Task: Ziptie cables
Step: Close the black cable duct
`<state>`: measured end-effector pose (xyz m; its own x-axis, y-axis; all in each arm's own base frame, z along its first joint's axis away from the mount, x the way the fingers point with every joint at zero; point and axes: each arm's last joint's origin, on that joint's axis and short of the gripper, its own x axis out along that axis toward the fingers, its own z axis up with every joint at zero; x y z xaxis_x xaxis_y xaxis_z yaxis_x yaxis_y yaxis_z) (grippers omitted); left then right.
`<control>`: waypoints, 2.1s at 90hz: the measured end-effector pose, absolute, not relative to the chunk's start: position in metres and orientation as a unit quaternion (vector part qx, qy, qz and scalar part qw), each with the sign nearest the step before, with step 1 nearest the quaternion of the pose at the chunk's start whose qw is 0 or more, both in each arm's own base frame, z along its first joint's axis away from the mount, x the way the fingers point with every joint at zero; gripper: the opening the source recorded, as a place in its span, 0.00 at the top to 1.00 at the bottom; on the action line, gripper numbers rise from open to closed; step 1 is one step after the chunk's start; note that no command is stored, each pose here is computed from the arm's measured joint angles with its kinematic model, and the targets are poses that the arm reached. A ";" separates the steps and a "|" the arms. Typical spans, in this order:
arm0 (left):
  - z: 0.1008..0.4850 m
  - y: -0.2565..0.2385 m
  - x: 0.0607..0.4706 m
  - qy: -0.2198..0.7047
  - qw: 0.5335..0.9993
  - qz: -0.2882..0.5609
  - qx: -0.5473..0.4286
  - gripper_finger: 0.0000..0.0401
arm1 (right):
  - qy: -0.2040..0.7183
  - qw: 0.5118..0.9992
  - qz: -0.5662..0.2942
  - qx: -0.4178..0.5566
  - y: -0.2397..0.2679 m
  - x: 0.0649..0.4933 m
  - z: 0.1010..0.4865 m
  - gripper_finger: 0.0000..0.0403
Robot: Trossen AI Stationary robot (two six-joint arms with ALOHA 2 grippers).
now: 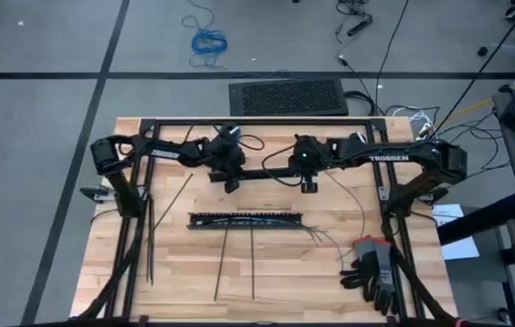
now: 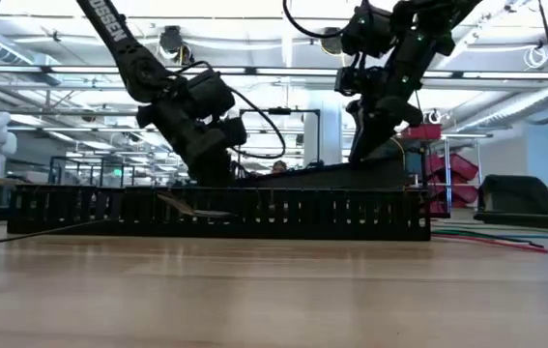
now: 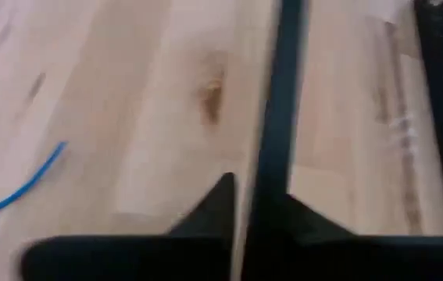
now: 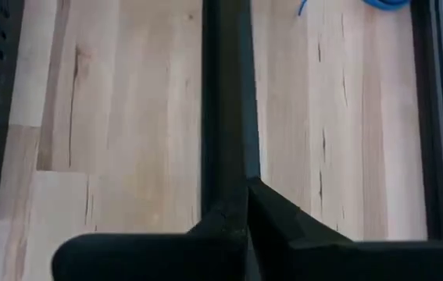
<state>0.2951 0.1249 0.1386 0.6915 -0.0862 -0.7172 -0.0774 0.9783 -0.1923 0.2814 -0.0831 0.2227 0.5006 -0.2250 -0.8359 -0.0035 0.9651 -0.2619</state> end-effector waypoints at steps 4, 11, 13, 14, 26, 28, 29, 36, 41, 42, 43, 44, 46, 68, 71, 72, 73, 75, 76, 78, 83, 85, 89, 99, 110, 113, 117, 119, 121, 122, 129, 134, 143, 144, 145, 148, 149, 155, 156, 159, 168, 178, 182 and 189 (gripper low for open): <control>0.139 0.120 0.298 0.396 0.915 -0.002 -0.082 0.98 | 0.495 0.859 -0.067 -0.111 -0.083 0.281 0.223 1.00; 0.139 0.107 0.304 0.407 0.913 0.026 -0.005 0.98 | 0.489 0.864 -0.076 -0.096 -0.082 0.280 0.226 1.00; 0.139 0.103 0.306 0.412 0.910 0.034 0.021 0.98 | 0.485 0.866 -0.078 -0.093 -0.082 0.279 0.229 0.99; 0.139 0.101 0.307 0.415 0.908 0.037 0.036 0.98 | 0.483 0.867 -0.079 -0.092 -0.081 0.278 0.230 0.99; 0.140 0.078 0.315 0.440 0.873 0.085 0.194 0.99 | 0.442 0.889 -0.092 -0.083 -0.074 0.264 0.257 0.90; 0.141 0.074 0.316 0.443 0.865 0.094 0.218 0.99 | 0.431 0.894 -0.096 -0.079 -0.073 0.260 0.262 0.88; 0.142 0.073 0.317 0.444 0.860 0.100 0.230 0.99 | 0.426 0.896 -0.099 -0.076 -0.072 0.259 0.265 0.87; 0.149 0.063 0.324 0.441 0.830 0.141 0.310 0.99 | 0.390 0.912 -0.121 -0.045 -0.072 0.247 0.282 0.79; 0.157 0.056 0.330 0.428 0.811 0.158 0.367 0.99 | 0.373 0.920 -0.119 -0.011 -0.077 0.239 0.289 0.72; 0.159 0.055 0.332 0.425 0.807 0.160 0.377 0.99 | 0.372 0.921 -0.116 -0.003 -0.078 0.238 0.289 0.70; 0.161 0.054 0.333 0.422 0.804 0.162 0.388 0.99 | 0.371 0.922 -0.113 0.005 -0.080 0.237 0.289 0.69; 0.163 0.053 0.334 0.418 0.800 0.164 0.398 0.99 | 0.371 0.922 -0.109 0.014 -0.081 0.236 0.289 0.68; 0.166 0.050 0.337 0.411 0.793 0.163 0.420 0.99 | 0.373 0.922 -0.100 0.032 -0.084 0.233 0.289 0.65; 0.199 0.028 0.359 0.339 0.719 0.137 0.591 0.99 | 0.437 0.894 -0.052 0.088 -0.096 0.226 0.302 0.35; 0.202 0.026 0.361 0.334 0.710 0.140 0.604 0.99 | 0.440 0.893 -0.047 0.086 -0.095 0.227 0.305 0.32; 0.204 0.026 0.361 0.332 0.708 0.141 0.608 0.99 | 0.440 0.893 -0.046 0.085 -0.094 0.228 0.306 0.32; 0.205 0.025 0.362 0.331 0.706 0.142 0.610 0.99 | 0.439 0.893 -0.044 0.084 -0.093 0.229 0.306 0.31; 0.207 0.025 0.363 0.328 0.704 0.143 0.614 0.99 | 0.437 0.895 -0.040 0.081 -0.092 0.230 0.308 0.29; 0.208 0.025 0.364 0.327 0.703 0.143 0.615 0.99 | 0.435 0.896 -0.039 0.079 -0.091 0.231 0.310 0.29; 0.211 0.024 0.365 0.324 0.704 0.145 0.615 0.99 | 0.432 0.898 -0.036 0.076 -0.090 0.233 0.311 0.28; 0.215 0.024 0.367 0.318 0.706 0.150 0.615 0.99 | 0.426 0.902 -0.028 0.069 -0.087 0.238 0.315 0.26; 0.216 0.024 0.368 0.316 0.707 0.151 0.615 0.99 | 0.425 0.902 -0.025 0.066 -0.086 0.241 0.315 0.25; 0.219 0.023 0.369 0.311 0.705 0.153 0.618 0.99 | 0.427 0.902 -0.019 0.064 -0.084 0.246 0.316 0.24; 0.221 0.021 0.376 0.301 0.682 0.157 0.648 0.99 | 0.437 0.897 -0.011 0.063 -0.084 0.257 0.314 0.23; 0.216 0.018 0.388 0.310 0.649 0.142 0.680 0.99 | 0.463 0.884 0.006 0.064 -0.085 0.269 0.312 0.23; 0.214 0.017 0.392 0.312 0.645 0.139 0.684 0.99 | 0.469 0.881 0.009 0.064 -0.085 0.272 0.311 0.23; 0.212 0.016 0.396 0.314 0.640 0.136 0.688 0.99 | 0.474 0.878 0.013 0.062 -0.085 0.277 0.310 0.23; 0.210 0.015 0.398 0.314 0.638 0.135 0.690 0.99 | 0.476 0.877 0.015 0.061 -0.086 0.278 0.310 0.23; 0.210 0.014 0.400 0.312 0.637 0.138 0.691 0.99 | 0.478 0.876 0.016 0.061 -0.087 0.280 0.309 0.23; 0.210 0.014 0.401 0.312 0.637 0.140 0.691 0.99 | 0.478 0.876 0.016 0.061 -0.087 0.281 0.309 0.23; 0.213 0.011 0.406 0.303 0.640 0.156 0.689 0.99 | 0.484 0.873 0.019 0.063 -0.088 0.285 0.304 0.23; 0.214 0.010 0.407 0.308 0.637 0.161 0.688 0.99 | 0.488 0.870 0.019 0.064 -0.089 0.287 0.301 0.23; 0.213 0.009 0.408 0.312 0.635 0.163 0.688 0.99 | 0.491 0.868 0.018 0.069 -0.090 0.289 0.298 0.23; 0.213 0.009 0.408 0.313 0.635 0.163 0.688 0.99 | 0.491 0.868 0.018 0.069 -0.090 0.289 0.298 0.23; 0.213 0.009 0.408 0.313 0.635 0.164 0.687 0.99 | 0.491 0.868 0.018 0.069 -0.090 0.289 0.298 0.23; 0.213 0.009 0.408 0.313 0.635 0.164 0.687 0.99 | 0.490 0.869 0.017 0.070 -0.090 0.290 0.298 0.23; 0.213 0.009 0.408 0.313 0.635 0.165 0.687 0.99 | 0.490 0.869 0.017 0.070 -0.090 0.290 0.298 0.23; 0.214 0.009 0.408 0.314 0.635 0.169 0.686 0.99 | 0.484 0.872 0.008 0.075 -0.091 0.291 0.299 0.23; 0.214 0.009 0.408 0.314 0.635 0.170 0.685 0.99 | 0.484 0.872 0.006 0.075 -0.091 0.291 0.299 0.23; 0.214 0.010 0.408 0.313 0.635 0.173 0.684 0.99 | 0.483 0.872 0.000 0.075 -0.092 0.291 0.299 0.23; 0.215 0.010 0.408 0.314 0.637 0.182 0.680 0.99 | 0.481 0.873 -0.014 0.083 -0.093 0.292 0.299 0.23; 0.222 0.011 0.409 0.296 0.647 0.203 0.673 0.99 | 0.490 0.867 -0.036 0.084 -0.094 0.292 0.297 0.23; 0.225 0.011 0.409 0.290 0.648 0.210 0.672 0.99 | 0.495 0.864 -0.060 0.077 -0.095 0.292 0.296 0.23; 0.226 0.011 0.409 0.289 0.645 0.216 0.674 0.99 | 0.501 0.859 -0.081 0.066 -0.099 0.290 0.296 0.23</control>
<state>0.4090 0.0105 0.2260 0.7403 0.6673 -0.0817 0.1106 -0.0010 0.9939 0.2897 -0.0995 0.2958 0.4855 -0.0734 -0.8711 0.2060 0.9780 0.0324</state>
